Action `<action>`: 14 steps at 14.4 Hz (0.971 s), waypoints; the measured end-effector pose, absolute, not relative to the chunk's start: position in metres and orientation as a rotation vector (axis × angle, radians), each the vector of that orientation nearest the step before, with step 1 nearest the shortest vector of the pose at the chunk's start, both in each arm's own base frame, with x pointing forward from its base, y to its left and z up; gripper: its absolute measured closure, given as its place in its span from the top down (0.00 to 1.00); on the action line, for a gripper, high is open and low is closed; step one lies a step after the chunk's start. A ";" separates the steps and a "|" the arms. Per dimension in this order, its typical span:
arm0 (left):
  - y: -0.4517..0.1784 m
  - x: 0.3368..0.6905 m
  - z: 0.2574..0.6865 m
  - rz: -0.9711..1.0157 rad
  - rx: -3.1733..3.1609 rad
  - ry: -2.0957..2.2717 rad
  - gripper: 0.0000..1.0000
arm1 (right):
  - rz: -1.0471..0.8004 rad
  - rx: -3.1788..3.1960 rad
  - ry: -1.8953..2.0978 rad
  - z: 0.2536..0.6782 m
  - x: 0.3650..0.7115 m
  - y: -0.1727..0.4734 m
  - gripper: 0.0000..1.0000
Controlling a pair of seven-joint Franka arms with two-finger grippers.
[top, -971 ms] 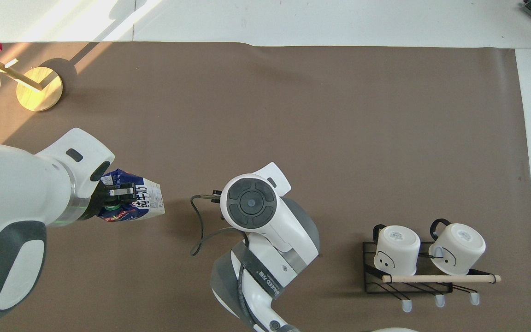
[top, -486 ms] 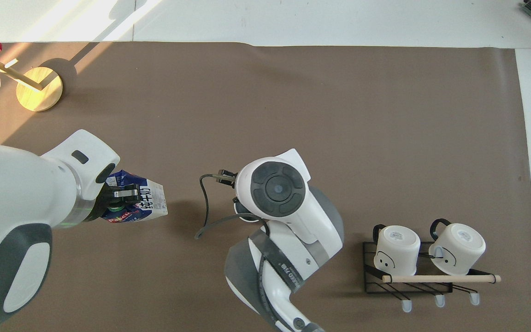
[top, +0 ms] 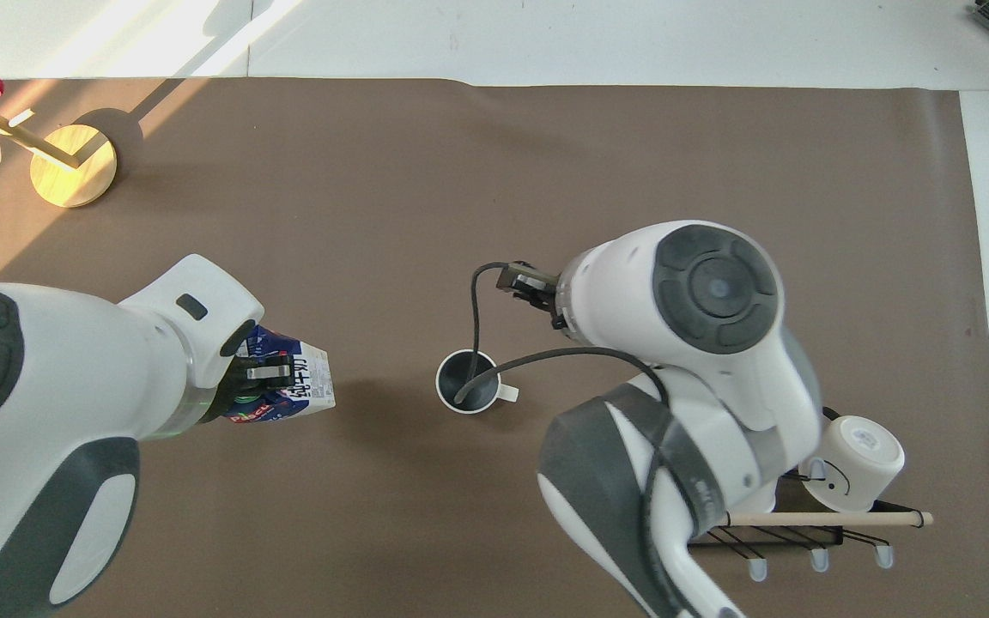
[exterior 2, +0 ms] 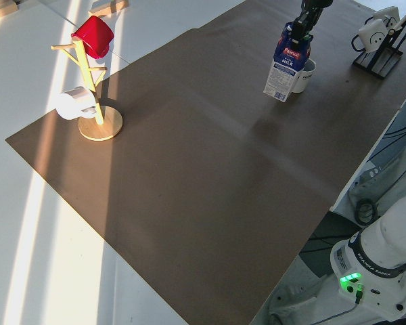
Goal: Place cup and milk on table
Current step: 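Set the mug down and open the right gripper while the left gripper lowers the carton, then release the carton beside the mug and withdraw the left gripper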
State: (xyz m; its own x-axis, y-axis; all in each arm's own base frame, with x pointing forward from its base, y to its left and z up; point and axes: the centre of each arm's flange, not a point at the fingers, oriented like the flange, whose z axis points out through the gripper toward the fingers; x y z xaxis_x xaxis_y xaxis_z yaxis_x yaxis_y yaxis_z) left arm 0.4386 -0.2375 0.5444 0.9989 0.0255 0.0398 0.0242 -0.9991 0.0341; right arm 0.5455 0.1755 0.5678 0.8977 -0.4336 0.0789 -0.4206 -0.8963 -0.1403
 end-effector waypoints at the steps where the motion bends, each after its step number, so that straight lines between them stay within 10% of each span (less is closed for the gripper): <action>1: -0.242 0.439 0.538 0.076 3.101 0.043 0.41 | -0.159 -2.956 0.653 0.578 0.545 0.146 1.00; 14: -0.282 0.428 0.473 0.084 3.090 0.014 0.41 | -0.140 -3.073 0.392 0.685 0.532 0.021 1.00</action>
